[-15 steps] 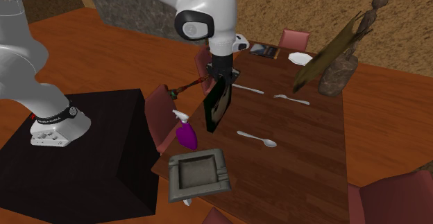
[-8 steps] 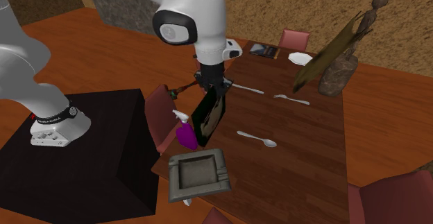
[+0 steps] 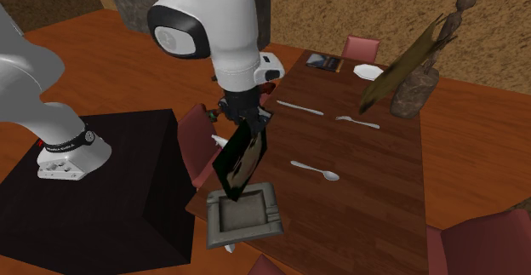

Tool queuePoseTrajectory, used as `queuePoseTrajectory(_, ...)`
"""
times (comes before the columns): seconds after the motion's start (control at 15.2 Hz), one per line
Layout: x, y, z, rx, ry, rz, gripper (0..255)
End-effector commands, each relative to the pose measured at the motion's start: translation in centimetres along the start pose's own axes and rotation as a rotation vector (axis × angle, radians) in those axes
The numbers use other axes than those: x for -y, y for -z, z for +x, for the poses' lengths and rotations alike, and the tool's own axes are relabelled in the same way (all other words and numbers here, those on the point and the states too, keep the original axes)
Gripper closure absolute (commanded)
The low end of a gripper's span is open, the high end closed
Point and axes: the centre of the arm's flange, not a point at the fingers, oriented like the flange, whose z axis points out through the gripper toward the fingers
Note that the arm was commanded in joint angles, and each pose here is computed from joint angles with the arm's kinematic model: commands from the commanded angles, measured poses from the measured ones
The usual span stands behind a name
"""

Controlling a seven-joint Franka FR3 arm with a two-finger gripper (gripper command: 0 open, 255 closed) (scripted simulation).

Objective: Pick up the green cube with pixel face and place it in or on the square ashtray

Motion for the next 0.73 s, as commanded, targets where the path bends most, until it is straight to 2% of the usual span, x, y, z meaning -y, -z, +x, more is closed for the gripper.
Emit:
queuePoseTrajectory(0.0,-0.1,1.0,-2.9,-0.001,0.001,-0.001,255)
queuePoseTrajectory(0.07,-0.2,1.6,-4.5,-0.001,0.001,-0.001,255)
queuePoseTrajectory(0.66,-0.2,-3.2,-4.9,-0.001,0.001,-0.001,255)
